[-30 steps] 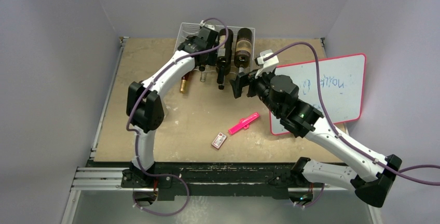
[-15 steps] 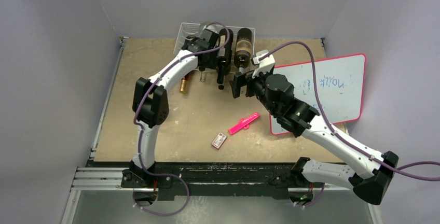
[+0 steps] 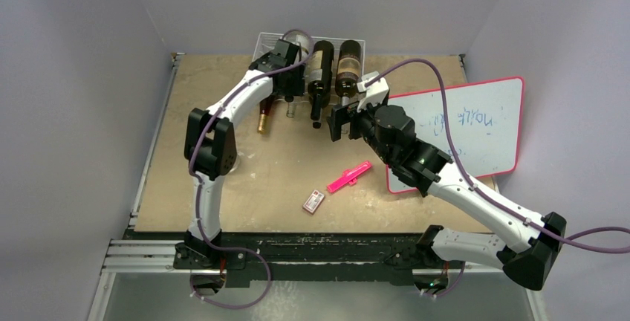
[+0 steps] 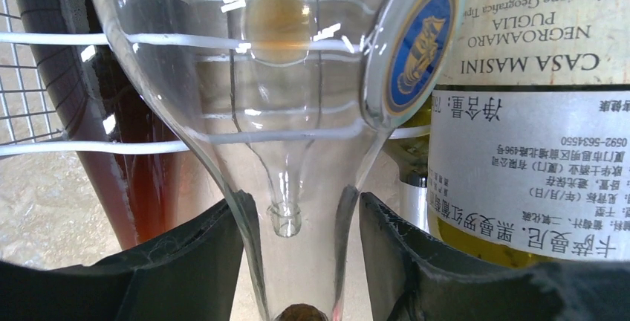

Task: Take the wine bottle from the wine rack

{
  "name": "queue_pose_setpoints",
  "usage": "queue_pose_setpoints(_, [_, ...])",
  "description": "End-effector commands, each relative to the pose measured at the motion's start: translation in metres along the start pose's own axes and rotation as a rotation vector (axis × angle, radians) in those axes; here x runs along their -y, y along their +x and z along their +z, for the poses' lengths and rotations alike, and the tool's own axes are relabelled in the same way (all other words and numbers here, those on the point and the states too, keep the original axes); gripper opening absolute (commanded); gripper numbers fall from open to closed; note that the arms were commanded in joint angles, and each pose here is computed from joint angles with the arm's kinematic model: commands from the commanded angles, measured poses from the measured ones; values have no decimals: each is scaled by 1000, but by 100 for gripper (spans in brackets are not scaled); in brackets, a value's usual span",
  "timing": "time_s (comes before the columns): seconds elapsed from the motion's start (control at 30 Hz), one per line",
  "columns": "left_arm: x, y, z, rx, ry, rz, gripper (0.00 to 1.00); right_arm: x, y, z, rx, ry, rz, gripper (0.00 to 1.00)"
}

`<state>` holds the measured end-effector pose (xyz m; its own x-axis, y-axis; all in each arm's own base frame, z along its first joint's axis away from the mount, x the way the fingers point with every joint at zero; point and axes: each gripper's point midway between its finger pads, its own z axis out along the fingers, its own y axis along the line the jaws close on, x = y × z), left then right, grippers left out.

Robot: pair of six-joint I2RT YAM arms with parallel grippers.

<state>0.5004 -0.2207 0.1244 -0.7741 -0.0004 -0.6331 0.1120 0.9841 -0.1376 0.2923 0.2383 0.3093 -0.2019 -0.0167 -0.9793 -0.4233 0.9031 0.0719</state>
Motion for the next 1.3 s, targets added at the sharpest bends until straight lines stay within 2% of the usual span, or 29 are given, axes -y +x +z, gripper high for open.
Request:
queue_pose_setpoints(0.0, [10,-12,5,39,79,-43,50,-1,-24,-1,72,1,15,100])
queue_pose_setpoints(0.27, [17,-36,-18,127,221,-115,23,0,-24,-3,75,3,21,100])
queue_pose_setpoints(0.47, [18,-62,-52,221,379,-221,15,4,-29,-10,85,12,30,100])
queue_pose_setpoints(0.63, [29,-76,-80,268,465,-239,5,8,-33,-16,97,20,39,100])
queue_pose_setpoints(0.83, [38,-90,-107,307,534,-282,0,8,-32,-18,97,20,43,100])
queue_pose_setpoints(1.03, [33,-104,-129,358,623,-382,0,8,-33,-21,102,12,51,100])
queue_pose_setpoints(1.27, [41,-120,-174,428,710,-391,0,8,-30,-25,104,5,64,100])
